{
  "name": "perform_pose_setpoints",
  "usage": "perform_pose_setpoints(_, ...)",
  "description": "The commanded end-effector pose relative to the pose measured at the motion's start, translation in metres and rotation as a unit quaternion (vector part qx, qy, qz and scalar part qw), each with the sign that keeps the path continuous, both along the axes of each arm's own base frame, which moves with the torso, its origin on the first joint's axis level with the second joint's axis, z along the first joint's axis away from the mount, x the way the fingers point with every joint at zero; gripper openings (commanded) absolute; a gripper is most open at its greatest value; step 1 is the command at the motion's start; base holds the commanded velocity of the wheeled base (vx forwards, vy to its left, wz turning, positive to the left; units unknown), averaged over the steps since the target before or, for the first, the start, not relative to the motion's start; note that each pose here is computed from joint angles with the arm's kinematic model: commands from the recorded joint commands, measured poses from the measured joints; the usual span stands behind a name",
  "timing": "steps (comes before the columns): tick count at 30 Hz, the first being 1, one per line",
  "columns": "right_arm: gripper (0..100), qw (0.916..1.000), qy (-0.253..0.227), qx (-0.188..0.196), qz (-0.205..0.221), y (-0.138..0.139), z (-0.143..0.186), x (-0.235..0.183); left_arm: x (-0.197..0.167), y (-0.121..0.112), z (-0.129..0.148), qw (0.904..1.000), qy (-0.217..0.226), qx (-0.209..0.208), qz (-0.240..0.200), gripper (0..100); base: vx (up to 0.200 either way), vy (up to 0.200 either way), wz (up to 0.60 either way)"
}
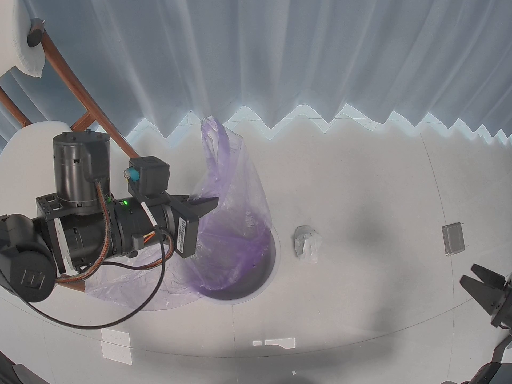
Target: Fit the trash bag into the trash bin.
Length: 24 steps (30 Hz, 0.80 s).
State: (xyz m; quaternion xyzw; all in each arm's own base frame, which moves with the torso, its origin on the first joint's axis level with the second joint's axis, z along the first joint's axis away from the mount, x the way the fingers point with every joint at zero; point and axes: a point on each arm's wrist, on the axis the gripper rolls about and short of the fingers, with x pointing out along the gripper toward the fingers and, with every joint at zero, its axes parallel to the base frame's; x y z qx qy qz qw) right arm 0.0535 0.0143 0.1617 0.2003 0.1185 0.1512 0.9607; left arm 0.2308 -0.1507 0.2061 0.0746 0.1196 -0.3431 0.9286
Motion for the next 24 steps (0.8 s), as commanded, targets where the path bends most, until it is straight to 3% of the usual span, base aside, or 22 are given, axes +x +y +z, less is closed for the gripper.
perform_pose_setpoints(1, 100, 0.9900, 0.115, 0.033, 0.075, 0.026, 0.010, 0.061, -0.014, 0.006, 0.001, 0.9997, -0.009, 0.004, -0.024, 0, 0.000, 0.000, 0.00)
perform_pose_setpoints(6, 100, 0.9801, 0.150, 0.015, 0.128, 0.043, 0.001, 0.069, -0.016, 0.006, -0.002, 0.9993, -0.009, 0.001, -0.035, 0, 0.000, 0.000, 0.00)
perform_pose_setpoints(13, 100, 0.9681, 0.184, -0.001, 0.170, 0.066, -0.008, 0.087, -0.016, 0.006, -0.005, 0.9990, -0.015, 0.012, -0.040, 0, 0.000, 0.000, 0.00)
perform_pose_setpoints(21, 100, 0.9653, 0.193, -0.003, 0.176, 0.089, -0.029, 0.130, -0.016, 0.007, -0.006, 0.9990, -0.012, 0.014, -0.040, 0, 0.000, 0.000, 0.00)
perform_pose_setpoints(24, 100, 0.9682, 0.172, 0.002, 0.182, 0.104, -0.043, 0.157, -0.020, 0.009, -0.015, 0.9990, -0.002, 0.019, -0.041, 0, 0.000, 0.000, 0.00)
